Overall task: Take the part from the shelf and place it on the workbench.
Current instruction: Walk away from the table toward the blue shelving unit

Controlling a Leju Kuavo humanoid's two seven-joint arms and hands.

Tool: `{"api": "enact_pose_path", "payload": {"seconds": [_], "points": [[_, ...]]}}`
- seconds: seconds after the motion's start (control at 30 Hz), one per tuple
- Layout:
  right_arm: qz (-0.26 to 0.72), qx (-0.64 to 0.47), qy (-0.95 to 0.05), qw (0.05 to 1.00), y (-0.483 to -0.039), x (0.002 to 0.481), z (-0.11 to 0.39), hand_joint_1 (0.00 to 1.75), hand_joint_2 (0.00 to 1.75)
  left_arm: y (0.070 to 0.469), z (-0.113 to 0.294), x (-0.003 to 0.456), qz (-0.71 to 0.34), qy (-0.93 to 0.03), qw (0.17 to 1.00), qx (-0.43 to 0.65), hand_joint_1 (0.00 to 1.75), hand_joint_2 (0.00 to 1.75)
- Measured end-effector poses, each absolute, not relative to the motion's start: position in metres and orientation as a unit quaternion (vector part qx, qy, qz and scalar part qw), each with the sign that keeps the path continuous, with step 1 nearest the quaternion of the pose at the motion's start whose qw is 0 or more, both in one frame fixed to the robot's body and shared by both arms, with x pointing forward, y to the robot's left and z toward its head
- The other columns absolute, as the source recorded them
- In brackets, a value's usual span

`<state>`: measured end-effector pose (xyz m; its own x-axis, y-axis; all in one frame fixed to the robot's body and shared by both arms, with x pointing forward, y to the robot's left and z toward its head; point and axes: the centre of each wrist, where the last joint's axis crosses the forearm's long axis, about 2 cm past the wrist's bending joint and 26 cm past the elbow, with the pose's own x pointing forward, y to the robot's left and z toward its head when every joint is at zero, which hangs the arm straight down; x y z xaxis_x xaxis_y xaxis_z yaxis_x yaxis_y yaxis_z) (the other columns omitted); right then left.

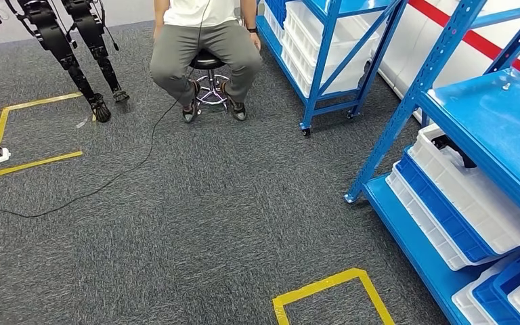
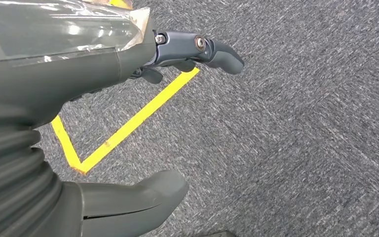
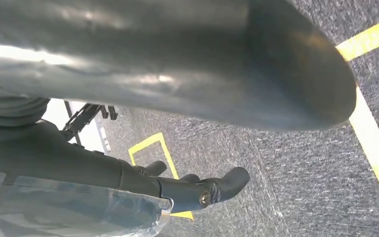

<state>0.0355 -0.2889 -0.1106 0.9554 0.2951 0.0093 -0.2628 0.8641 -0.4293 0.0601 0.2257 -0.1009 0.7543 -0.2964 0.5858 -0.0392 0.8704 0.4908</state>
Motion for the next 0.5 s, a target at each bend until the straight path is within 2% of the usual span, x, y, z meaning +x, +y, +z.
{"api": "enact_pose_path", "payload": {"seconds": [0.13, 0.5], "points": [[0.149, -0.216, -0.037, 0.964, -0.2886, 0.0348, -0.1106, 0.00, 0.00, 0.2257, -0.1008, 0.0600, -0.072, -0.341, 0.904, 0.248, 0.00, 0.00], [0.170, -0.222, -0.041, 0.959, -0.2885, 0.0323, -0.1108, 0.00, 0.00, 0.2268, -0.1008, 0.0606, -0.071, -0.338, 0.904, 0.252, 0.00, 0.00]]}}
